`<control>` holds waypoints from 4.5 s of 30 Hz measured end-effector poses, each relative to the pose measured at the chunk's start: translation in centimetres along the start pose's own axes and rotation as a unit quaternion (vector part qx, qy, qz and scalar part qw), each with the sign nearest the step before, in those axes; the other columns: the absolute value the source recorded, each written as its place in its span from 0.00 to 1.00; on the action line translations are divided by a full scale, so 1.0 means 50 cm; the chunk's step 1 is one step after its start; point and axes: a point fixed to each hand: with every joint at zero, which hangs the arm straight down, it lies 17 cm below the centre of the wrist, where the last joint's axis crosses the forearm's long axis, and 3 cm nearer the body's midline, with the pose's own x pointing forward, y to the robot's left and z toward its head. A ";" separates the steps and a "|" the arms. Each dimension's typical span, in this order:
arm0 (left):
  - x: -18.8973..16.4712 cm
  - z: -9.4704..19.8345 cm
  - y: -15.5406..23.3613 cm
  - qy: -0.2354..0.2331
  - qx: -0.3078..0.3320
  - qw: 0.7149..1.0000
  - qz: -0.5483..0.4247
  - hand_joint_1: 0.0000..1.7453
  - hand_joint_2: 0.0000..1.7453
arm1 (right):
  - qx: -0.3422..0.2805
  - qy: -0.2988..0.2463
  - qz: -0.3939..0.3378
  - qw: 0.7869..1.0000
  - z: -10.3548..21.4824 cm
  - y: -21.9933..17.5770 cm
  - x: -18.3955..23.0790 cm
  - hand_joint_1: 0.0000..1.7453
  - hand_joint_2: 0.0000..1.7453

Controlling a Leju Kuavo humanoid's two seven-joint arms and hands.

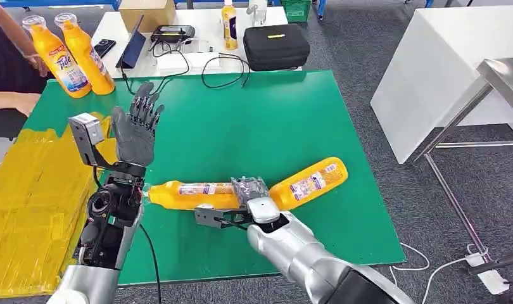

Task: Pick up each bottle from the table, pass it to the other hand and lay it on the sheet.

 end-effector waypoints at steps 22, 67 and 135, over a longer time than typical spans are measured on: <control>-0.004 0.013 0.080 -0.006 0.084 0.994 -0.073 0.00 0.00 | -0.096 0.022 -0.184 0.978 -0.007 -0.050 -0.053 1.00 1.00; -0.320 0.347 0.179 0.280 0.100 0.925 0.235 0.00 1.00 | -0.263 -0.075 -0.338 0.901 0.030 -0.223 -0.026 1.00 1.00; -0.229 0.244 0.108 0.215 0.043 0.944 0.246 0.00 1.00 | -0.091 -0.169 -0.308 0.932 0.081 -0.086 0.262 1.00 1.00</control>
